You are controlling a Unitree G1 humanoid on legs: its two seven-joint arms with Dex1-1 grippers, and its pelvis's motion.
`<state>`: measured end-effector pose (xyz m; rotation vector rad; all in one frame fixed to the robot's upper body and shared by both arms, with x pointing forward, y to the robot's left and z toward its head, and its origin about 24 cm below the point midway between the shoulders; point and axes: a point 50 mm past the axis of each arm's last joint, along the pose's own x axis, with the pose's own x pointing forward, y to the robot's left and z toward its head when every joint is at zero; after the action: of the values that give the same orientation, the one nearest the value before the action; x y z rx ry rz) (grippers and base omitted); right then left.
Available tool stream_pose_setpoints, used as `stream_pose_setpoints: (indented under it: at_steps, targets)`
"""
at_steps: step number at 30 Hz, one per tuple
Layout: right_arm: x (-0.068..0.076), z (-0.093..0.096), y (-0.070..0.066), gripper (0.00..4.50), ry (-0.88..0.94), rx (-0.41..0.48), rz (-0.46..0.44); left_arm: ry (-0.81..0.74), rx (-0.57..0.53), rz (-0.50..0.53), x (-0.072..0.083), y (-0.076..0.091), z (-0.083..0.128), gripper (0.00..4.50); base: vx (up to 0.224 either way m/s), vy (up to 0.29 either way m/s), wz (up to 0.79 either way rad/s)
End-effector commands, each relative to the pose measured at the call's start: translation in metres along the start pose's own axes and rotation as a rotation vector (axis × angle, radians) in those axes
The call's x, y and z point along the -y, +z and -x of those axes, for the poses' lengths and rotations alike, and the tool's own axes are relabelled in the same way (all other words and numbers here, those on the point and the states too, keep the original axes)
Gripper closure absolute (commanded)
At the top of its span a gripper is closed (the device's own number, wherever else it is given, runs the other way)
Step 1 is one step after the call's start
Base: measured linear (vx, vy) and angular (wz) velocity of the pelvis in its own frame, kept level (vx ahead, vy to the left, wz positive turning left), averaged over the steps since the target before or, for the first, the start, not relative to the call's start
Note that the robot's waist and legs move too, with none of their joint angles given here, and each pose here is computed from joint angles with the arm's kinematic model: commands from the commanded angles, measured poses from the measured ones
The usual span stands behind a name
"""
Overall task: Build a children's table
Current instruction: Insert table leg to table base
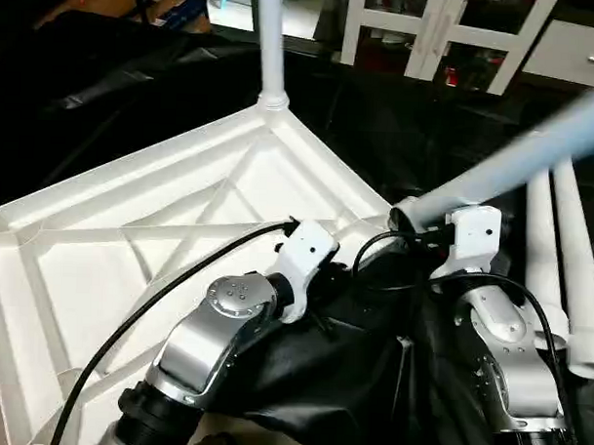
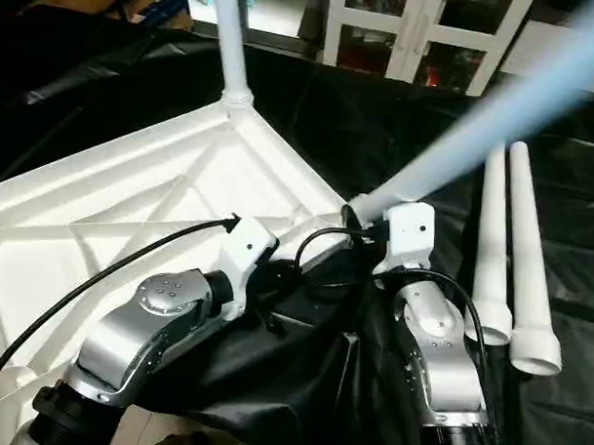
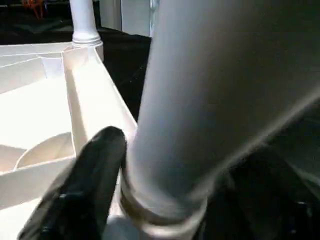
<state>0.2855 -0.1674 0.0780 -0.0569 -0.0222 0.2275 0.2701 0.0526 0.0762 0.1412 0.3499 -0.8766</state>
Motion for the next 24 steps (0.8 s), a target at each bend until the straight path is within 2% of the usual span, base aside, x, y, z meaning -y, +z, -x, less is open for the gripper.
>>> stream_pose_setpoints:
  at_steps: [1,11,12,16,17,21,22,24]
  targets:
    - [0.004,0.003,0.005,0.81,-0.012,0.009,0.01,0.063,-0.115,0.048,-0.011,-0.027,0.004,4.5,0.0,0.0,0.0]
    - [0.007,0.007,0.012,0.81,0.004,0.037,0.057,0.043,-0.126,0.037,-0.006,-0.031,0.007,4.5,0.0,0.0,0.0]
    - [0.008,0.008,0.015,0.81,-0.005,0.06,0.063,0.04,-0.127,0.033,-0.005,-0.032,0.007,4.5,0.0,0.0,0.0]
    - [0.01,0.009,0.018,0.81,0.001,0.082,0.049,0.035,-0.129,0.028,-0.005,-0.033,0.007,4.5,0.0,0.0,0.0]
    - [0.011,0.01,0.019,1.07,0.001,0.085,0.048,0.033,-0.129,0.025,-0.005,-0.033,0.007,4.5,0.0,0.0,0.0]
    - [0.011,0.009,0.019,1.24,0.002,0.089,0.045,0.028,-0.128,0.024,-0.004,-0.034,0.007,4.5,0.0,0.0,0.0]
    - [0.011,0.009,0.02,1.47,0.005,0.089,0.045,0.027,-0.128,0.024,-0.004,-0.034,0.007,4.5,0.0,0.0,0.0]
    - [0.011,0.009,0.02,1.56,0.013,0.088,0.045,0.019,-0.126,0.018,-0.003,-0.034,0.008,4.5,0.0,0.0,0.0]
